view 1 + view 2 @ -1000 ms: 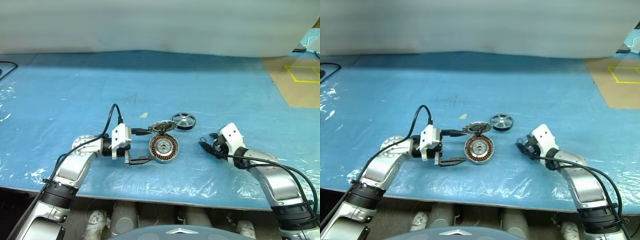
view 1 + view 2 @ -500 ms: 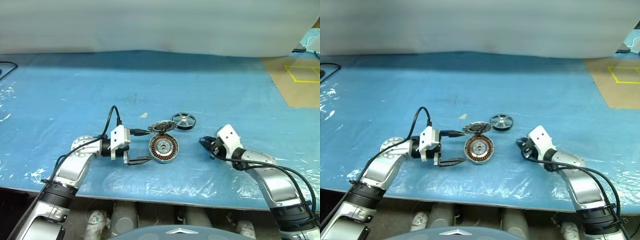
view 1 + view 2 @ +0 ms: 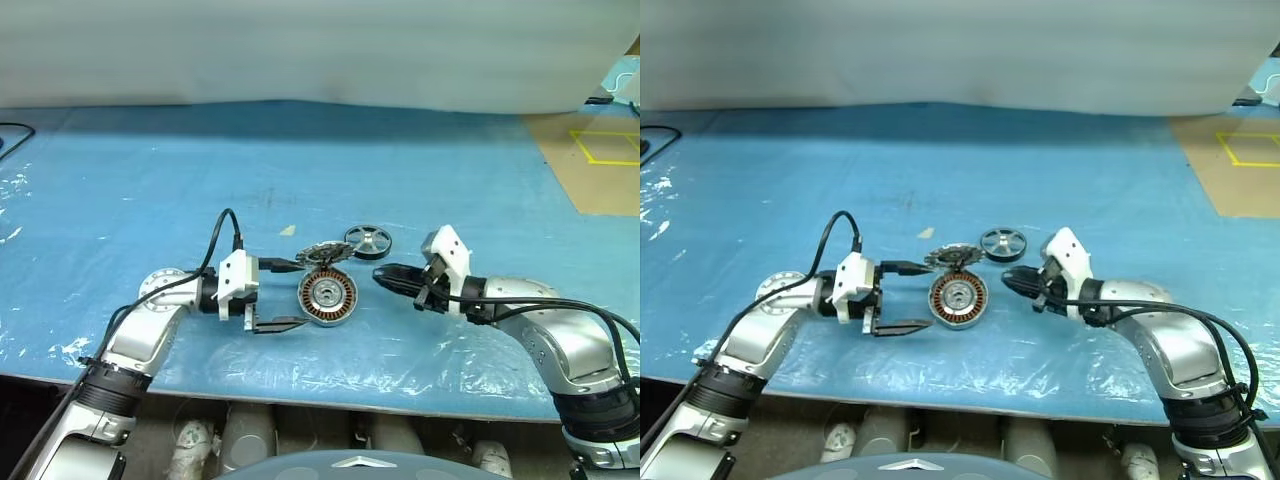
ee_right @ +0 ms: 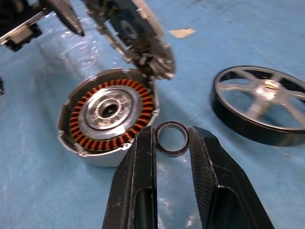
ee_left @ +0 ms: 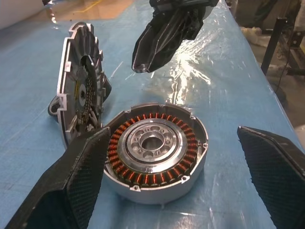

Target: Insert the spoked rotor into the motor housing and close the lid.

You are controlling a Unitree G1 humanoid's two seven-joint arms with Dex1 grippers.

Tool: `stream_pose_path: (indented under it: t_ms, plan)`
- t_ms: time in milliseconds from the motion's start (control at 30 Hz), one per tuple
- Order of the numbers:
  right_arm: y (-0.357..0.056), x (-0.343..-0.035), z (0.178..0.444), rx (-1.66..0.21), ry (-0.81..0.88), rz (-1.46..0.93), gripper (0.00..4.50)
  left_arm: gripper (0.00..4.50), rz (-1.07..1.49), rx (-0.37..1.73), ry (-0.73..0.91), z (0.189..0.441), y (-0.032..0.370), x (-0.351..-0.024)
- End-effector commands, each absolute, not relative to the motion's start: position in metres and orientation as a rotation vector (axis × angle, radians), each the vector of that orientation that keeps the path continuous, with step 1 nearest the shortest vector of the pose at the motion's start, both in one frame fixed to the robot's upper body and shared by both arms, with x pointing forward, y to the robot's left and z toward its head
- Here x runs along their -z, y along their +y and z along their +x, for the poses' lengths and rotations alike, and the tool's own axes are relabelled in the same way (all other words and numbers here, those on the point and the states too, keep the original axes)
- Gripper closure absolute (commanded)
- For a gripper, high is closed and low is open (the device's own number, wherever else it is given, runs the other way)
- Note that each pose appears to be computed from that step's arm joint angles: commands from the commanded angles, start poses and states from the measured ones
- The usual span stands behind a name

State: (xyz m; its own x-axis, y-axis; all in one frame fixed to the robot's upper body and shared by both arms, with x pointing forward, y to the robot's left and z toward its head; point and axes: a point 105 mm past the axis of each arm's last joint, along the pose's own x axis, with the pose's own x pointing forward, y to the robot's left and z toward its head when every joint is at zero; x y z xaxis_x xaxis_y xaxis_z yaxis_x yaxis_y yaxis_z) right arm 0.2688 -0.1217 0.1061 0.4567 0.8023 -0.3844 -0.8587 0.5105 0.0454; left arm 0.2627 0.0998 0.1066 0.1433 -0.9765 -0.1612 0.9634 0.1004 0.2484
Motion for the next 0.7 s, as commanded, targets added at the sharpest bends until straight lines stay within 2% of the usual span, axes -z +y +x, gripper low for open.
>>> stream_pose_path:
  t_ms: [33, 233, 367, 700]
  plan:
    - [-0.101, -0.118, 0.269, -1.151, 0.345, -0.180, 3.93, 0.00, 0.342, 1.434, -0.077, 0.261, 0.103, -0.114]
    - [-0.080, -0.122, 0.282, -1.235, 0.321, -0.193, 3.93, 0.00, 0.353, 1.401, -0.064, 0.260, 0.106, -0.108]
    - [-0.072, -0.112, 0.286, -1.266, 0.341, -0.239, 3.93, 0.00, 0.385, 1.363, -0.036, 0.263, 0.111, -0.100]
    - [-0.062, -0.104, 0.284, -1.337, 0.358, -0.274, 3.93, 0.00, 0.380, 1.319, -0.022, 0.267, 0.121, -0.088]
